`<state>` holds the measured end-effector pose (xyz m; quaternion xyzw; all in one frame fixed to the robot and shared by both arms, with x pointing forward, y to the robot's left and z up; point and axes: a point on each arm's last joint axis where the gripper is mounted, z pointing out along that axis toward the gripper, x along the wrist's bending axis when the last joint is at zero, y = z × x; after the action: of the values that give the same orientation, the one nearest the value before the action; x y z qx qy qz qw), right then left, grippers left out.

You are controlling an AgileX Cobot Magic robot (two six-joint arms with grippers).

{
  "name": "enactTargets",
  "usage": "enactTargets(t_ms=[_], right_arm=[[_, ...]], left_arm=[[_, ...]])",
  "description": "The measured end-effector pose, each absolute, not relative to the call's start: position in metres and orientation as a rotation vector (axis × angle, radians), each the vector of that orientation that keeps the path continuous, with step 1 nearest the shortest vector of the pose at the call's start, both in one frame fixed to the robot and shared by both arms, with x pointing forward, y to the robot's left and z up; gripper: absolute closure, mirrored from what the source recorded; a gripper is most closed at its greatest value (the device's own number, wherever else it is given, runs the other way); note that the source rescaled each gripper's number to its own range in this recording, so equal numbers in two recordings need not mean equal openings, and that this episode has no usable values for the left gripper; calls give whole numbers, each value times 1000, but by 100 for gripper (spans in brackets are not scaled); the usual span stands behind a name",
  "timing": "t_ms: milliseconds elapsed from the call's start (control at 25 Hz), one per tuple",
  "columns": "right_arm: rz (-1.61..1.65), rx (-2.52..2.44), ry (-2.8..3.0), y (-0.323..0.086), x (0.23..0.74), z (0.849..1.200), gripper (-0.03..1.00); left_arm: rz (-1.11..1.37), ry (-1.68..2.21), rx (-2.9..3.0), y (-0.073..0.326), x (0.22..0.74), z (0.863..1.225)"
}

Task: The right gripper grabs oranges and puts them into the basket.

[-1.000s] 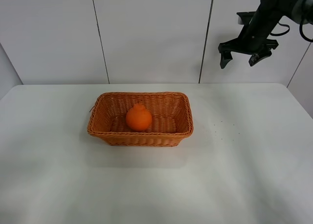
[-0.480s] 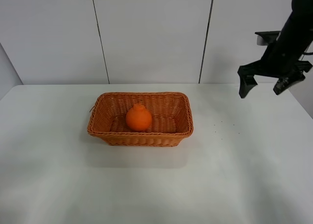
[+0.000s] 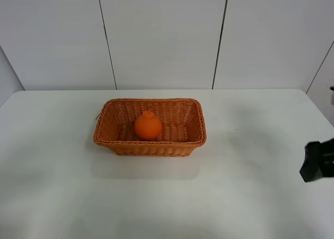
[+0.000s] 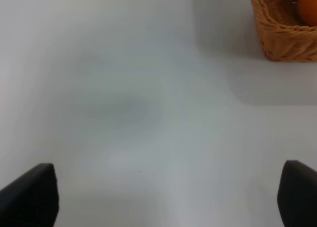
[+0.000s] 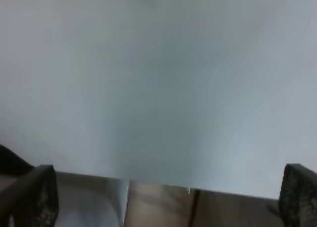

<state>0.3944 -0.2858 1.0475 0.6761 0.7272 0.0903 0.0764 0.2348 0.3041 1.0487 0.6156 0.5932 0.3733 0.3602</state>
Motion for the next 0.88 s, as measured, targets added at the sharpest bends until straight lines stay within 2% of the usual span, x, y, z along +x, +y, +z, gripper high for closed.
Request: enactTargets(t_ms=[240, 440, 880], right_arm=[[598, 1829, 1979, -291, 325, 1040, -2], [813, 1666, 1807, -294, 282, 1050, -2], [1030, 1484, 1585, -298, 235, 1055, -2]], left_arm=[[962, 1529, 1587, 304, 235, 1049], [962, 1529, 1587, 304, 235, 1049], [962, 1529, 1587, 304, 235, 1049]])
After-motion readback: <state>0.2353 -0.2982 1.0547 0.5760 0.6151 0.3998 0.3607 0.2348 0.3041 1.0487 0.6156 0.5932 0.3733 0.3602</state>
